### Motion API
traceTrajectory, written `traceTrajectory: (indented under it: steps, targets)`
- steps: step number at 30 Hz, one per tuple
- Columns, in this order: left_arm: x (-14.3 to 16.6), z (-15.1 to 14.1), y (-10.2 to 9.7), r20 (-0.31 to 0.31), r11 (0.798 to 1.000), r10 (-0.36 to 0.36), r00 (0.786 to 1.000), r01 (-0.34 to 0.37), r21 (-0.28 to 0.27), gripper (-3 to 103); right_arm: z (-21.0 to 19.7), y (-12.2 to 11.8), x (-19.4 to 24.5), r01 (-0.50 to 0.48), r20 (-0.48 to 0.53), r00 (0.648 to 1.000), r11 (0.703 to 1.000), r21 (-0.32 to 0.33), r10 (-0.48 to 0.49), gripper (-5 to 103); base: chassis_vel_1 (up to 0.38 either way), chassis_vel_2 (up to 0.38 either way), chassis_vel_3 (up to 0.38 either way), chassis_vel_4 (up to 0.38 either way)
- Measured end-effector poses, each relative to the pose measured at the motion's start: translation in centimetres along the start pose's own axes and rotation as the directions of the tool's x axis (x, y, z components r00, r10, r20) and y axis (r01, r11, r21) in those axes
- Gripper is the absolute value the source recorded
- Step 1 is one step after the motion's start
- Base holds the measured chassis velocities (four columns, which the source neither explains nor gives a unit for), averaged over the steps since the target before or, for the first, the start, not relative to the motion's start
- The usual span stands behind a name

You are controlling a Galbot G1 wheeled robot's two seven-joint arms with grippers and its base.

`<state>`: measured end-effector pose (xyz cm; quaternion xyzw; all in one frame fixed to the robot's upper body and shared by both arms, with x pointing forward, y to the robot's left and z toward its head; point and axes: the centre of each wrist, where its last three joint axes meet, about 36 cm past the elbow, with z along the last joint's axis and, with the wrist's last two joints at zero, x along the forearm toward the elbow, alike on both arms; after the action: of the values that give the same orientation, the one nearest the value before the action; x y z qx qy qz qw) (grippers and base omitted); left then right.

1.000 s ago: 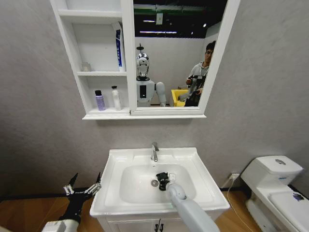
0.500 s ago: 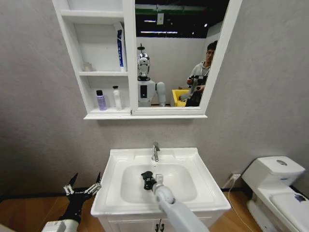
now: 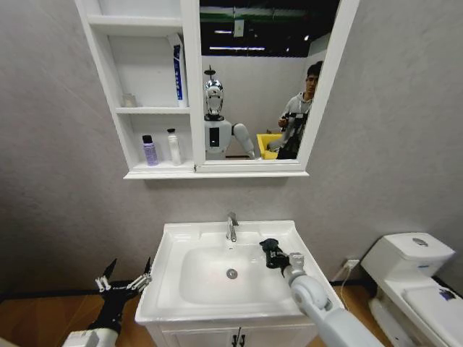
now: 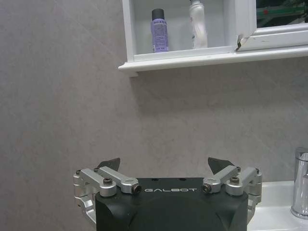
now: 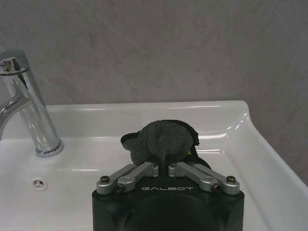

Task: Move facial cleanser and shampoo from washbasin to cabinet, then wipe washbasin with towel.

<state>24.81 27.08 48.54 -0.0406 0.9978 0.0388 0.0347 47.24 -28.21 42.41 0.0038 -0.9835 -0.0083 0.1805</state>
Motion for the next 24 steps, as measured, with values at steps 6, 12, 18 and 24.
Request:
traceTrajectory:
  steps: [6, 12, 18, 24]
  targets:
    - [0.0, 0.0, 0.0, 0.0, 1.0, 0.0, 1.0, 0.0, 0.0, 100, 1.7, -5.1, -3.8, -0.049, 0.03, 0.998, 0.999, 0.002, 0.049, 4, 0.0, 0.0, 0.0, 0.0]
    - [0.0, 0.0, 0.0, 0.0, 1.0, 0.0, 1.0, 0.0, 0.0, 100, 2.5, -7.7, -6.2, -0.058, 0.071, 0.996, 0.998, 0.011, 0.057, 7, 0.0, 0.0, 0.0, 0.0]
    - [0.0, 0.0, 0.0, 0.0, 1.0, 0.0, 1.0, 0.0, 0.0, 100, 3.1, -8.7, -8.1, -0.047, 0.117, 0.992, 0.998, 0.039, 0.042, 27, 0.0, 0.0, 0.0, 0.0]
    - [0.0, 0.0, 0.0, 0.0, 1.0, 0.0, 1.0, 0.0, 0.0, 100, 3.3, -9.4, -8.8, -0.028, 0.125, 0.992, 0.998, 0.056, 0.02, 47, 0.0, 0.0, 0.0, 0.0]
